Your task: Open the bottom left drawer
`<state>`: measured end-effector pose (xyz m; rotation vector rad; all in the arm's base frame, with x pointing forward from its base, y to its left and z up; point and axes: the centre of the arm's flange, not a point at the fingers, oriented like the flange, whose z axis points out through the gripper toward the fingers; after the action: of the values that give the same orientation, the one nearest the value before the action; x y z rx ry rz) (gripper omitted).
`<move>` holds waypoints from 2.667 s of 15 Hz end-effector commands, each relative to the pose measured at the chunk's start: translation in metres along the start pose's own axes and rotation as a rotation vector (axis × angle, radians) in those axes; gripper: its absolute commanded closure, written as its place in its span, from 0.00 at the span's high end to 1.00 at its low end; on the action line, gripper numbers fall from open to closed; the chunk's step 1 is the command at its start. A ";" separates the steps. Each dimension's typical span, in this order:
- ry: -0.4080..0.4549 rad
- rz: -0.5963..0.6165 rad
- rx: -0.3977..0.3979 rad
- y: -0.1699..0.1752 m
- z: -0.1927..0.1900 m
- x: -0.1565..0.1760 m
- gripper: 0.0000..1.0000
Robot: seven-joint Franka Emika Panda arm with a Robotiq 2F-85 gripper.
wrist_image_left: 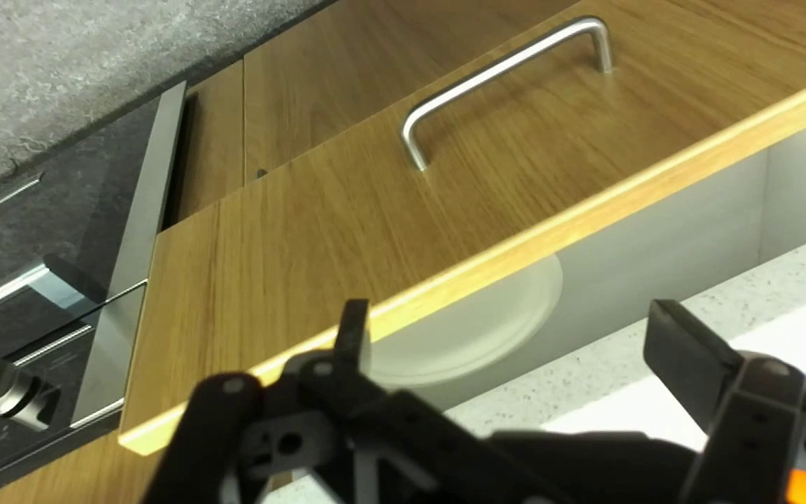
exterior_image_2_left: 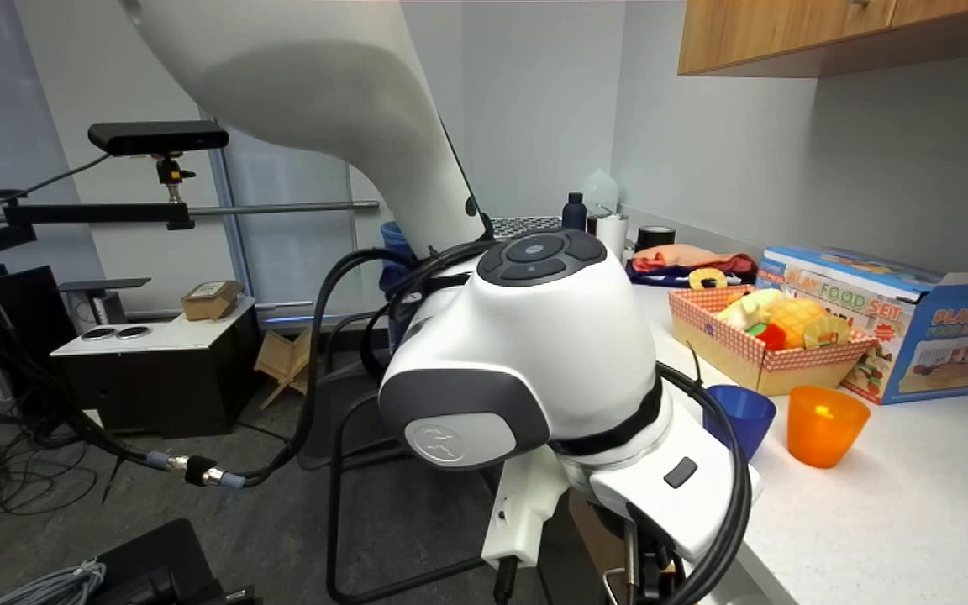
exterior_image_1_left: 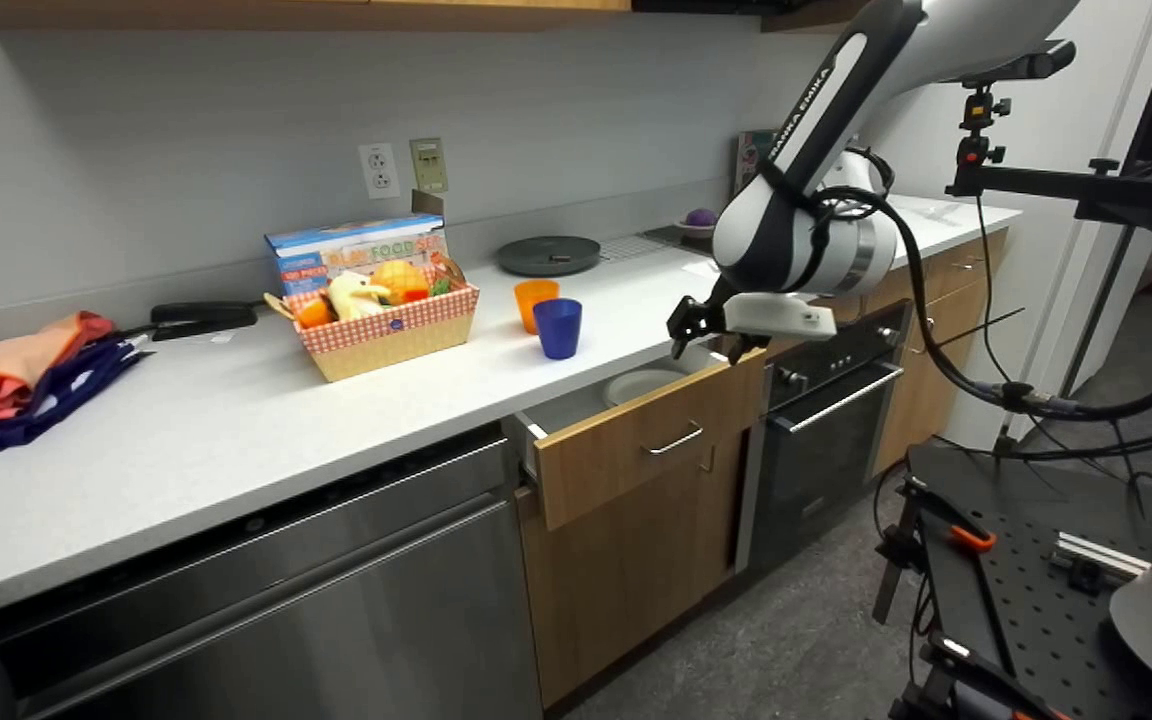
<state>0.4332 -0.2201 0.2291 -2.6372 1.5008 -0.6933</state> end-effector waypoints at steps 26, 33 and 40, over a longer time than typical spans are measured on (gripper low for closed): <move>-0.218 -0.220 -0.090 -0.055 0.093 0.045 1.00; -0.351 -0.214 -0.145 -0.044 0.084 0.017 1.00; -0.519 -0.205 -0.217 -0.022 0.064 -0.012 1.00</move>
<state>0.4921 -0.2211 0.1610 -2.8364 1.2149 0.0556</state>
